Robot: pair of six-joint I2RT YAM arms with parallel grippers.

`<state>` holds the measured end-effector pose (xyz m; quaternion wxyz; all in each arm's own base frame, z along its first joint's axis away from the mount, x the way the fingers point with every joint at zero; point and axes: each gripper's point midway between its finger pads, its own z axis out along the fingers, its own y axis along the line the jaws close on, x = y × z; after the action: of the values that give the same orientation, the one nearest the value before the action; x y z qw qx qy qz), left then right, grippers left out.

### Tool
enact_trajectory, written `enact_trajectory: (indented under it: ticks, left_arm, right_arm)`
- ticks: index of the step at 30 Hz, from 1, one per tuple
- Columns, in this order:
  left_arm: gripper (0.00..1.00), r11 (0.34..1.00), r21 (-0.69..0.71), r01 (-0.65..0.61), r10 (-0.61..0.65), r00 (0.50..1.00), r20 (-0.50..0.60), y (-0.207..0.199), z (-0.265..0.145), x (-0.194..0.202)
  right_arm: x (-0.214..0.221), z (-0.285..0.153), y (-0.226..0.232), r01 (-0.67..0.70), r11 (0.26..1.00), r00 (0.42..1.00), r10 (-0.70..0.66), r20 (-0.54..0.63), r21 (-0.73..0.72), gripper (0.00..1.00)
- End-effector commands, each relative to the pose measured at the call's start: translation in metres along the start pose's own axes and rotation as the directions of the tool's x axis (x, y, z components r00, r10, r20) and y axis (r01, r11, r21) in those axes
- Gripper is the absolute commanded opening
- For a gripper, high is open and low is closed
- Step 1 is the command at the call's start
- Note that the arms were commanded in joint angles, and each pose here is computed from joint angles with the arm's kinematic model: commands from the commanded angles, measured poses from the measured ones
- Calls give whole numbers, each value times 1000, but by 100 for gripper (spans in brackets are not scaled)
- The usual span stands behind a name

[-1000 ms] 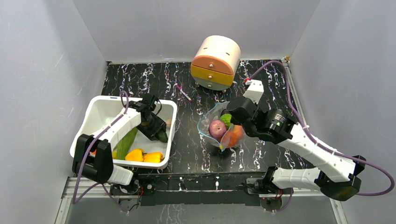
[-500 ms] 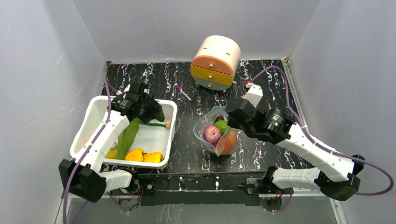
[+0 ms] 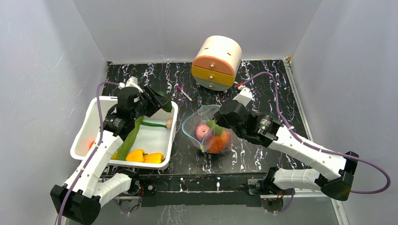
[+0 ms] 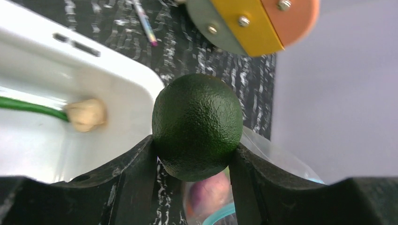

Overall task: Place the food in the zip-top bag and seal the zipper
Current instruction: Pick up the fake fruit from the bin, then place the fake fruit in the zipper food storage bag.

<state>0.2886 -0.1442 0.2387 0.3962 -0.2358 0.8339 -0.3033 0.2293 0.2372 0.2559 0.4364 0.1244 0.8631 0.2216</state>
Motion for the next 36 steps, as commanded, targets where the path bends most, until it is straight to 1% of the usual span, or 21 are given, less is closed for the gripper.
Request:
enact_trajectory:
  ticks: [1,3,7,13,17,21,25,28,30,32,36]
  left_arm:
    - [38,944,318,-86,119,989,-88,-69,-15,6]
    - [37,906,411,-97,159,980,-119,-85,-23,13]
    - [37,835,542,-92,202,968,-148,-109,-40,26]
    - [37,753,642,-143,318,934,-165,-135,-58,56]
    - [36,729,666,-157,345,925,-159,-148,-63,69]
    - [35,710,686,-159,346,927,-143,-157,-71,71]
    - [35,674,718,-172,349,931,-105,-168,-86,63]
    - [35,638,753,-160,366,924,-114,-172,-96,68]
    - [35,638,756,-150,379,915,-139,-166,-94,77]
    - [35,659,737,-149,398,901,-174,-153,-85,88]
    - [35,669,732,-125,420,877,-234,-137,-75,107]
  right_arm:
    - [-30,-10,37,-99,986,991,110,71,-133,0]
    - [-27,-12,38,-122,980,989,133,59,-155,0]
    - [-30,-14,45,-153,966,983,171,68,-206,0]
    - [-27,-9,48,-147,970,985,161,57,-195,0]
    - [-27,-6,52,-147,970,986,160,53,-192,0]
    - [-27,-3,52,-142,974,986,155,59,-177,0]
    - [-26,0,49,-139,978,986,151,65,-156,0]
    - [-29,-1,51,-143,977,986,155,68,-156,0]
    - [-32,-3,53,-153,974,983,167,72,-165,0]
    - [-34,-4,56,-162,971,982,177,73,-174,0]
    - [-39,-6,60,-169,968,980,185,77,-185,0]
